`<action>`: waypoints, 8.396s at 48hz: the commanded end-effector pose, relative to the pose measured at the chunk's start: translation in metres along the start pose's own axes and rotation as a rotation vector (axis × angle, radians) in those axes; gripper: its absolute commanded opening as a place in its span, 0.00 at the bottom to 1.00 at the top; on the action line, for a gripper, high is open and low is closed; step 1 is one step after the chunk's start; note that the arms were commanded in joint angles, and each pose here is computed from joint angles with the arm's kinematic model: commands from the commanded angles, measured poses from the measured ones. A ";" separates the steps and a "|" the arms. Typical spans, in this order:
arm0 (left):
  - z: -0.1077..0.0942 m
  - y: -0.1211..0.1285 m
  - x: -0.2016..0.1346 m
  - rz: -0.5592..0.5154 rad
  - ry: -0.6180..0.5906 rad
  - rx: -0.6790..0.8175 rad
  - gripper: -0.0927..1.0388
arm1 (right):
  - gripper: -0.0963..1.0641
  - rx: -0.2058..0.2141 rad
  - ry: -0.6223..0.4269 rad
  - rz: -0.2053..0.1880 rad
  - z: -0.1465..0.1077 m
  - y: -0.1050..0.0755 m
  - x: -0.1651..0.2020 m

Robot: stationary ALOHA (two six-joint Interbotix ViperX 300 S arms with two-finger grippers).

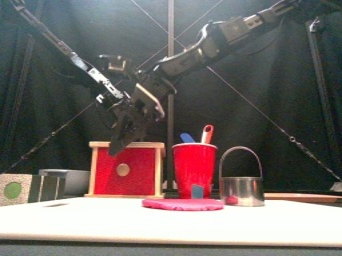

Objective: Get the cutter from the drawer then cut the dough then place the extra dough in the bowl
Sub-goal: Cut the dough

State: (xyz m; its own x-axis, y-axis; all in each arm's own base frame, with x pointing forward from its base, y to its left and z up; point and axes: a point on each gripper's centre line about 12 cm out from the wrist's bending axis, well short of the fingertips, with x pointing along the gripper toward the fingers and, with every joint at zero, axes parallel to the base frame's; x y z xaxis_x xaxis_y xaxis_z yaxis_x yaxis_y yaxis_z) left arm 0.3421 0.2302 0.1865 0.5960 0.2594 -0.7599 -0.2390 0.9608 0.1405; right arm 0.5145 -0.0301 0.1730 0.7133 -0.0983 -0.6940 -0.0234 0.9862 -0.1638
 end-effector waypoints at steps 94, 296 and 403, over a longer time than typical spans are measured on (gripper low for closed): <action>-0.017 -0.127 -0.115 0.127 -0.634 -0.206 0.57 | 0.92 0.409 0.369 0.027 -0.086 0.054 -0.126; -0.055 -0.125 -0.100 0.144 -0.529 -0.276 0.57 | 0.75 0.210 0.346 0.094 -0.012 0.077 -0.078; -0.064 -0.304 -0.053 -0.262 -0.807 -0.025 0.57 | 0.75 0.192 -0.677 0.108 -0.142 0.093 -0.128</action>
State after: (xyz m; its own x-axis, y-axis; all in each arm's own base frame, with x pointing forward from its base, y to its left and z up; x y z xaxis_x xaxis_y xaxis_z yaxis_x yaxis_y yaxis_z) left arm 0.3331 -0.0762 0.1390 0.9943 0.0389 -0.0995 -0.0382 0.9992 0.0095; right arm 0.3172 0.0482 0.1410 0.9881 0.0651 -0.1394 -0.0586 0.9970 0.0498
